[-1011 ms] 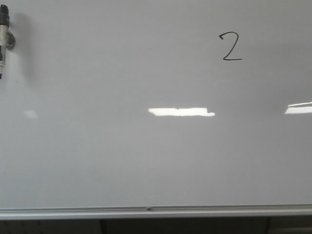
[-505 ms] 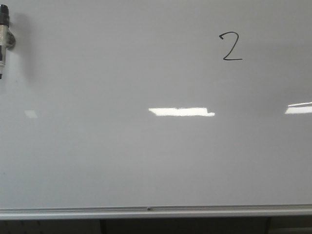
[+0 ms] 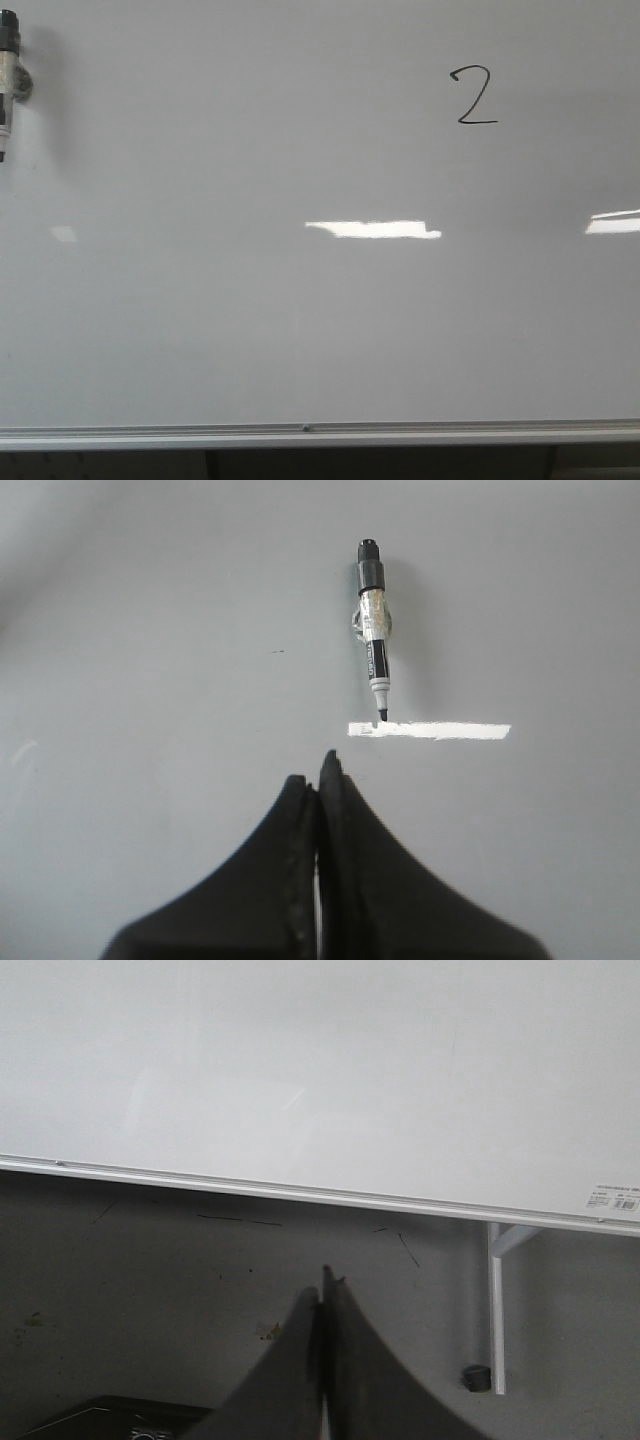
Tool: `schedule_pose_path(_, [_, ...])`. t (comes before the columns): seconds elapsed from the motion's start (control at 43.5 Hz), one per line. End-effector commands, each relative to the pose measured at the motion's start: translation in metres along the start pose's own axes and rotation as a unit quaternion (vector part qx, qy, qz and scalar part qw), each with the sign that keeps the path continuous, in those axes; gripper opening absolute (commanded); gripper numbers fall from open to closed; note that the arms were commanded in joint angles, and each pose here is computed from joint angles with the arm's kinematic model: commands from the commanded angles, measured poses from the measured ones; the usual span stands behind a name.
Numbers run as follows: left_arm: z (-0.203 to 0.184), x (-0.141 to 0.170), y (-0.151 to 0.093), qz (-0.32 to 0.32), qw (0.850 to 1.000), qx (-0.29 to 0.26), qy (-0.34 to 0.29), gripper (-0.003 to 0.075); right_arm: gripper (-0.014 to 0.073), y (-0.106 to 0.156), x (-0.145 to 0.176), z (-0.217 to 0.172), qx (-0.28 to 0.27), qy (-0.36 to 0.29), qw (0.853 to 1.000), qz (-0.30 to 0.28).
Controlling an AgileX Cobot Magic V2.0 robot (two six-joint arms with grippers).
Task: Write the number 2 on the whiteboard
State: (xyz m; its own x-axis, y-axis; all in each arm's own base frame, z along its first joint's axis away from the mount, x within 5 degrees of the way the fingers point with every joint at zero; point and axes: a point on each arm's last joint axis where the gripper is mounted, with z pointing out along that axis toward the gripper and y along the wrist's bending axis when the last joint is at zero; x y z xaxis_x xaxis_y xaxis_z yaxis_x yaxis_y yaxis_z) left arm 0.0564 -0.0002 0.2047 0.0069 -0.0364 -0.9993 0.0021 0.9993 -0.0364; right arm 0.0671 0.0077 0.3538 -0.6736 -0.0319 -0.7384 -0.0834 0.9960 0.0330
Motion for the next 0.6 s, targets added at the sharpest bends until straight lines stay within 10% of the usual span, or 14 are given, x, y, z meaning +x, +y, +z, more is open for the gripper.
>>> schedule_pose_path(0.0, [-0.001, 0.003, 0.000, -0.003, 0.999, -0.001, -0.039, -0.0020, -0.0066, 0.000, -0.006, -0.008, 0.003, -0.052, 0.999, -0.001])
schedule_pose_path(0.574, [-0.001, 0.003, 0.000, -0.003, 0.999, -0.001, -0.039, -0.0020, -0.0066, -0.008, 0.065, 0.040, 0.063, -0.327, 0.941, -0.055])
